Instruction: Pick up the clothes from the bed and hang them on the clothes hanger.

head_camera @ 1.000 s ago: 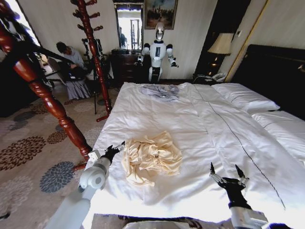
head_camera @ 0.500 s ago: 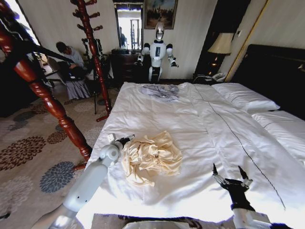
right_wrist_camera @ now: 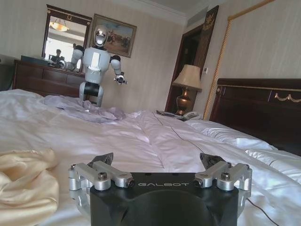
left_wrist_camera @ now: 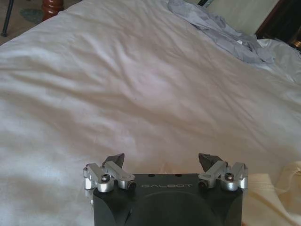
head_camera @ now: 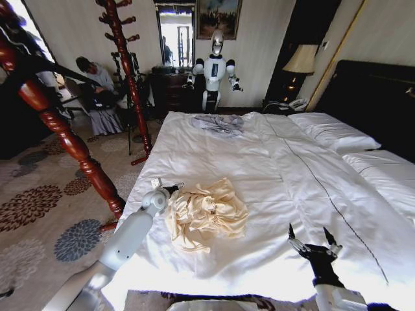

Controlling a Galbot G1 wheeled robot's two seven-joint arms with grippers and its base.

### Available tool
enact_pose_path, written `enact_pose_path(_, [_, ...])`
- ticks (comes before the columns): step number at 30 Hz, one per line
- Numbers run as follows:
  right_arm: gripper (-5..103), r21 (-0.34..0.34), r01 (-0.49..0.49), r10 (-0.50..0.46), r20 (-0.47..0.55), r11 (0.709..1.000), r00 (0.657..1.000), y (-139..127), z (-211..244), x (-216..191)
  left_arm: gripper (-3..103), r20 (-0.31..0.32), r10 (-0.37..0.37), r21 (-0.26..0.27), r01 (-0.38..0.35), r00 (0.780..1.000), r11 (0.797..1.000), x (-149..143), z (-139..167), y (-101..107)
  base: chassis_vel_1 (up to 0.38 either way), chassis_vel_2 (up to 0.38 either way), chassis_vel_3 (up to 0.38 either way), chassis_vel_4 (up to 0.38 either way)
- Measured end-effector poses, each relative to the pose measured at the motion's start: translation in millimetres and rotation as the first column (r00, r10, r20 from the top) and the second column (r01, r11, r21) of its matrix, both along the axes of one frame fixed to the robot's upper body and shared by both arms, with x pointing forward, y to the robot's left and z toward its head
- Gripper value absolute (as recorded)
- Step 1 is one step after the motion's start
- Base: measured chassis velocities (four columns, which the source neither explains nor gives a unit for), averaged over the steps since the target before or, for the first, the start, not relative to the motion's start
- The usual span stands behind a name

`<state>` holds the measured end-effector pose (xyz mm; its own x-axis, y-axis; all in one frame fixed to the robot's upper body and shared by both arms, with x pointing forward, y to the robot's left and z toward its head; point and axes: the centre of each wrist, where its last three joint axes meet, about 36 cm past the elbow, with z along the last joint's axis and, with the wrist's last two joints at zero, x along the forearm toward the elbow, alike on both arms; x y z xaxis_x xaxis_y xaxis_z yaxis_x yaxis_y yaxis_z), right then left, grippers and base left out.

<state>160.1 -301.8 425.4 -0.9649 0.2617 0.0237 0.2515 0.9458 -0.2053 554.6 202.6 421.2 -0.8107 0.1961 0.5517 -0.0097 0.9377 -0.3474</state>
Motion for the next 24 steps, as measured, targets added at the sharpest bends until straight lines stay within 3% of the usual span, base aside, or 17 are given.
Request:
enact_pose_path(11, [100,0.002,-0.004,0.004,0.0,1.0,1.0,1.1,-0.7,0.4,88,-0.039,-0.033,0.009,0.034,0.999,0.999,9.9,-5.1,-15.3,0.0,0.0,0.0,0.0])
enact_pose_path(13, [100,0.002,-0.003,0.003,-0.002,1.0,1.0,1.1,-0.7,-0.1,79,-0.045,-0.037,0.01,0.037,0.998,0.999,11.3,-6.8,-18.6,0.0,0.0,0.0,0.0])
enact_pose_path(15, [100,0.001,-0.003,0.003,-0.002,1.0,1.0,0.9,-0.6,-0.2,79,-0.046,-0.037,0.01,0.038,0.998,0.999,11.7,-7.0,-19.2,0.0,0.0,0.0,0.0])
enact_pose_path(16, [100,0.0,-0.002,0.002,-0.002,1.0,1.0,0.6,-0.5,-0.3,71,-0.046,-0.037,0.011,0.038,0.998,0.999,12.4,-7.1,-20.1,0.0,0.0,0.0,0.0])
enact_pose_path(17, [100,-0.001,-0.002,0.002,-0.001,1.0,1.0,0.3,-0.5,-0.3,71,-0.045,-0.035,0.016,0.036,0.998,0.999,12.8,-7.0,-20.4,0.0,0.0,0.0,0.0])
enact_pose_path(19, [100,-0.002,-0.001,0.001,0.001,1.0,1.0,-0.4,-0.2,0.2,59,-0.046,-0.035,0.03,0.037,0.998,0.999,12.6,-6.0,-21.3,0.0,0.0,0.0,0.0])
enact_pose_path(24, [100,-0.004,0.006,-0.006,0.01,1.0,1.0,-3.9,1.3,2.8,45,-0.066,-0.039,0.053,0.042,0.997,0.998,13.3,-5.6,-23.4,0.0,0.0,0.0,0.0])
